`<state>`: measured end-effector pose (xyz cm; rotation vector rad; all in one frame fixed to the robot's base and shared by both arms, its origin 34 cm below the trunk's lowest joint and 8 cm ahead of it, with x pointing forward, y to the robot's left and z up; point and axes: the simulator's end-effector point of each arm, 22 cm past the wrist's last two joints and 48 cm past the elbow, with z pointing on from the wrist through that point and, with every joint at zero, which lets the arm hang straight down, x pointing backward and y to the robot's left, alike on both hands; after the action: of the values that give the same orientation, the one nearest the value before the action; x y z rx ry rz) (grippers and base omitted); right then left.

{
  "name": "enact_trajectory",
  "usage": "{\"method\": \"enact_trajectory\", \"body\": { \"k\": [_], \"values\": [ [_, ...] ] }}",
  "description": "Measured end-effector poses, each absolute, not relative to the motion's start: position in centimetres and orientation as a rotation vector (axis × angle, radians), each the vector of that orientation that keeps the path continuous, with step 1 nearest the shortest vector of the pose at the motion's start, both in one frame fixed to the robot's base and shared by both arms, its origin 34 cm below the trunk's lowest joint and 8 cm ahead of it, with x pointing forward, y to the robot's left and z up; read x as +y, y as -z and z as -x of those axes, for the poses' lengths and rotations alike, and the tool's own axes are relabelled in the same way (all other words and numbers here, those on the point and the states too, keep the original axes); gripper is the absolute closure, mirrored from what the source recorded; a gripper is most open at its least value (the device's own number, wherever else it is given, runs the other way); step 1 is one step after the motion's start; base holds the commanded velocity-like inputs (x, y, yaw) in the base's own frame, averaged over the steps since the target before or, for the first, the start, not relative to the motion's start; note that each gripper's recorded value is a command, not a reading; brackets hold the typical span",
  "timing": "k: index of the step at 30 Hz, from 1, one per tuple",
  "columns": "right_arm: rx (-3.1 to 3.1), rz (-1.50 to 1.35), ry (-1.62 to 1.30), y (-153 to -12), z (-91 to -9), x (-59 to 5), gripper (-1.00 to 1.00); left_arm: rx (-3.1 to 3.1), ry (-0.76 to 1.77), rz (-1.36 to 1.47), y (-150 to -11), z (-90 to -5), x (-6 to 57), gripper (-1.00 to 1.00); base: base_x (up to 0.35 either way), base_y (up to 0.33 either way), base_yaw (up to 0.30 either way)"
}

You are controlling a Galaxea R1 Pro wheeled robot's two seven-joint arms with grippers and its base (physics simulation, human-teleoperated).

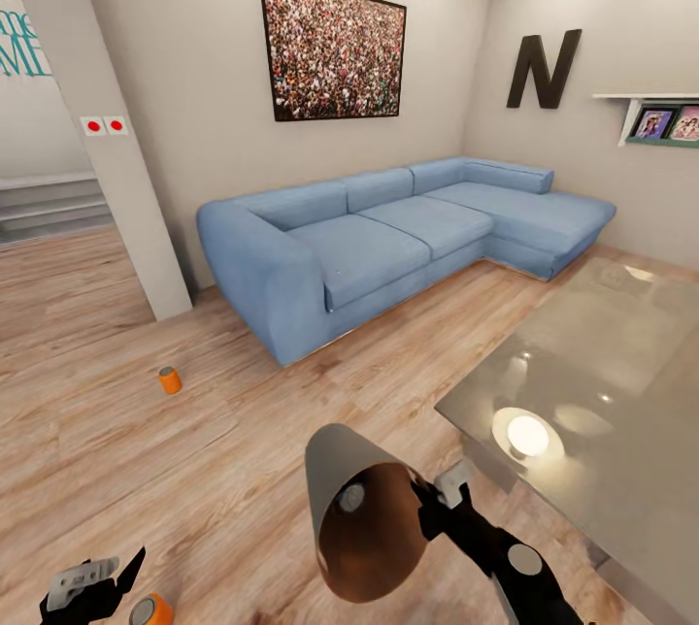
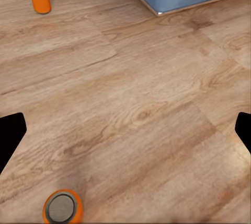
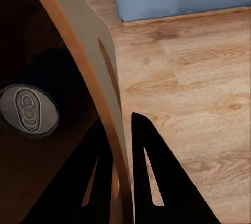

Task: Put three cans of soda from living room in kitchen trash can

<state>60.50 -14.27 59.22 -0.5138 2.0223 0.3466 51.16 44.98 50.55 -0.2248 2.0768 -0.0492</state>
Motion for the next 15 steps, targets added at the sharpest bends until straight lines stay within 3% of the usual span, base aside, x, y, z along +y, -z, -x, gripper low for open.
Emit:
{"method": "enact_trajectory", "body": {
  "k": [15],
  "values": [
    [1.98,0.458,-0.32,-63.7,-63.9,-15.6,1.0,2.078,0.05,0.226,-50.5,-51.1,45.0,-1.0,0.0,0.0,0.0]
  ]
}}
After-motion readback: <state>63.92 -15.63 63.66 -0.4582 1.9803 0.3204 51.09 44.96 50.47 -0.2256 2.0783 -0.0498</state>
